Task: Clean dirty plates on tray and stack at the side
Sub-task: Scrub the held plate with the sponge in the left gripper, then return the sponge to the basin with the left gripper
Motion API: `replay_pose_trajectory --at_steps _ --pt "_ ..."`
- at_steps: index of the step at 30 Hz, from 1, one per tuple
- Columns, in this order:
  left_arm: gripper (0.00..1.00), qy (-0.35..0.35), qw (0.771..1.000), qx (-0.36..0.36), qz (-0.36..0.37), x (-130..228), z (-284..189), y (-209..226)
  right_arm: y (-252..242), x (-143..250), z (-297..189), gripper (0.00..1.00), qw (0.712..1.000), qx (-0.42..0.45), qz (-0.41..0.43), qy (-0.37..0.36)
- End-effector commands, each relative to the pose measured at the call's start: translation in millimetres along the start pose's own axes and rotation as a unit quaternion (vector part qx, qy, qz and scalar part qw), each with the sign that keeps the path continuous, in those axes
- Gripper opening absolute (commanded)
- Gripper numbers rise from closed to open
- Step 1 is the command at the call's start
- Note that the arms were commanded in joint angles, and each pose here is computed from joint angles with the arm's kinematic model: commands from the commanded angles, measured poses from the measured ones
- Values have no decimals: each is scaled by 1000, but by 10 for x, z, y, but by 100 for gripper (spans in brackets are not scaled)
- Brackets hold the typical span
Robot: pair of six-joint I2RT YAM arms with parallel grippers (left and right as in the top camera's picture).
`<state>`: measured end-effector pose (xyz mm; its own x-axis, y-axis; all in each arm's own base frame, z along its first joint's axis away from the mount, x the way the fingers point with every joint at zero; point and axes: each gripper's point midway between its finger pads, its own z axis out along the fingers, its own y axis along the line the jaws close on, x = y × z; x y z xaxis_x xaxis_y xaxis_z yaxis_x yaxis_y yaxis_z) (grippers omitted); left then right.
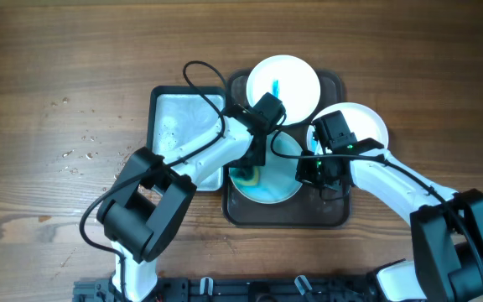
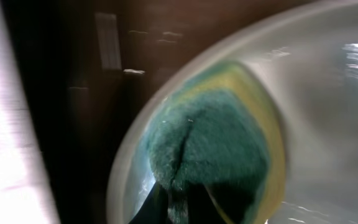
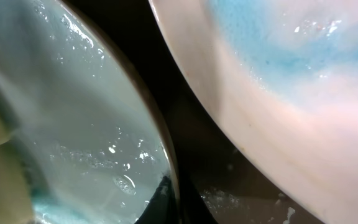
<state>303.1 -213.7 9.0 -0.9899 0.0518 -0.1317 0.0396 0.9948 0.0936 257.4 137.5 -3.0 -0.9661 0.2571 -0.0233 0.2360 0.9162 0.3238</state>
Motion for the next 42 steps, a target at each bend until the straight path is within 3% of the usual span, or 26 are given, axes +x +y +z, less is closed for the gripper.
replay_pose_trajectory --at_steps 1,4,7,11,14,20,26,33,36,42 --pt "4 -39 985 -168 -10 -76 167 717 -396 153 167 4 996 82 1 19" --pt "4 -20 994 -104 -21 -40 236 483 -396 151 167 4 996 82 1 19" --pt "4 29 998 49 -33 52 267 -89 -396 151 167 4 996 82 0 19" --pt "4 85 965 249 -20 140 67 -840 -396 151 167 4 996 81 -4 19" --pt "4 93 949 301 -3 197 -2 -1117 -393 154 168 4 996 80 -12 21" --pt "11 94 943 318 31 394 80 -1467 -395 160 167 4 996 81 -12 22" --pt "4 109 939 322 60 525 94 -1493 -396 162 167 4 996 81 -12 22" --pt "4 125 974 190 0 441 322 -763 -396 162 167 5 996 81 -12 22" --pt "4 90 990 101 -28 246 363 -272 -396 162 167 4 996 81 -12 22" --pt "4 21 998 -17 -62 -78 272 412 -396 162 167 4 996 81 -12 22"
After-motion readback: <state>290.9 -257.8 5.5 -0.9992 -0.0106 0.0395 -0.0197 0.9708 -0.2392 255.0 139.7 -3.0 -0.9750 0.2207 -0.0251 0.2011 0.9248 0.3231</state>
